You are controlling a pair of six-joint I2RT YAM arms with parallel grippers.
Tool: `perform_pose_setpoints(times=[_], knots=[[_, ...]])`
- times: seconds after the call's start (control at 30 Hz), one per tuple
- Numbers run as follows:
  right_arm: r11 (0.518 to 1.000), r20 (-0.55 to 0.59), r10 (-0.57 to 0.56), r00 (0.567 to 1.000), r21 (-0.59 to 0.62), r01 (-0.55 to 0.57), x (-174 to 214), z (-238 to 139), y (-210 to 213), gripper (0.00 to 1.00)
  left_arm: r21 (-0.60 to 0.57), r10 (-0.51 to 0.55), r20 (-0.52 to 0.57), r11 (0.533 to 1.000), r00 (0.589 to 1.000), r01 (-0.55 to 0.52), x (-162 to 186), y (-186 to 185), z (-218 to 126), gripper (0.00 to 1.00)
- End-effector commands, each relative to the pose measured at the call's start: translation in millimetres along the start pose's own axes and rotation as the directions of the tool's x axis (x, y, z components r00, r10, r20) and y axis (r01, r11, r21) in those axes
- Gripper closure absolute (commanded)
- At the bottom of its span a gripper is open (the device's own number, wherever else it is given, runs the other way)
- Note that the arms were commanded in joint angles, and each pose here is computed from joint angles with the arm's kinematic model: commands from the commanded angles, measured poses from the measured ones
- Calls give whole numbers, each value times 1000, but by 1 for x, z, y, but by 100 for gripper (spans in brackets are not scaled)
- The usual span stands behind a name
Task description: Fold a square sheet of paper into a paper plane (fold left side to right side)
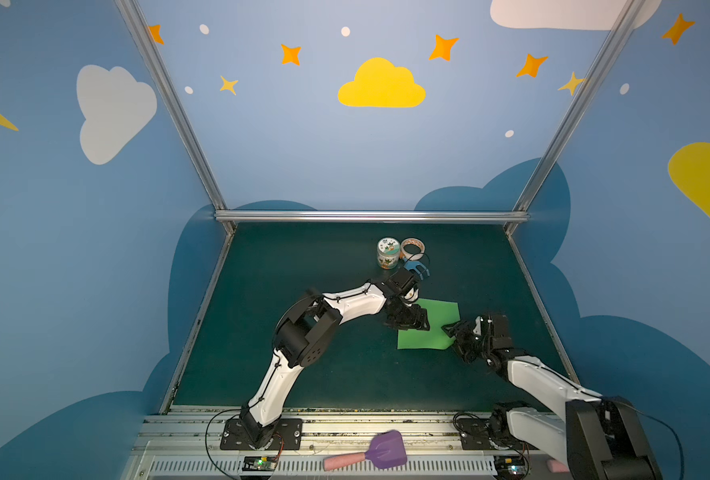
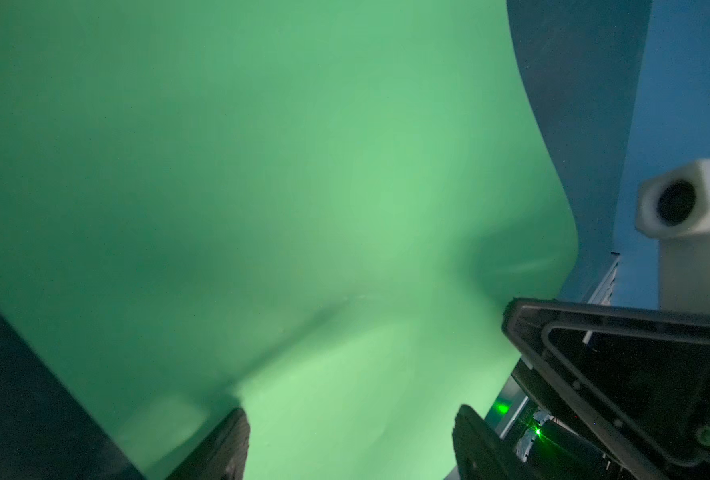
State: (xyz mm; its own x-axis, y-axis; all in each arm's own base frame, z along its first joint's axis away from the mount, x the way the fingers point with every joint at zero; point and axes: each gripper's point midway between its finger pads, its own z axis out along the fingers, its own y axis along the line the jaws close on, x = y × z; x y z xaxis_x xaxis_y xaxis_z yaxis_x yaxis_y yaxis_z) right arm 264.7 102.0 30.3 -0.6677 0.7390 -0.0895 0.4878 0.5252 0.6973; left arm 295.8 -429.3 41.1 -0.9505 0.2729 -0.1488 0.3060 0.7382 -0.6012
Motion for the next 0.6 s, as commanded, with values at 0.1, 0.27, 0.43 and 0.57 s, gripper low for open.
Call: perform_pose_setpoints(times=[0.1,0.27,0.43,0.57], knots=[[990,-58,-143,988,-3,143,-7,20,2,37,-58,-37,-52,998,998,34,15,27,8,21],[982,-53,-187,981,-52,184,-27,26,17,39,-59,-42,-46,997,998,40,14,29,5,21],[974,-71,-206,976,-110,198,-40,32,27,42,-59,-41,-43,997,998,39,12,30,3,21],[965,-100,-231,968,-151,214,-41,38,34,44,-59,-46,-42,997,998,43,12,32,3,22]])
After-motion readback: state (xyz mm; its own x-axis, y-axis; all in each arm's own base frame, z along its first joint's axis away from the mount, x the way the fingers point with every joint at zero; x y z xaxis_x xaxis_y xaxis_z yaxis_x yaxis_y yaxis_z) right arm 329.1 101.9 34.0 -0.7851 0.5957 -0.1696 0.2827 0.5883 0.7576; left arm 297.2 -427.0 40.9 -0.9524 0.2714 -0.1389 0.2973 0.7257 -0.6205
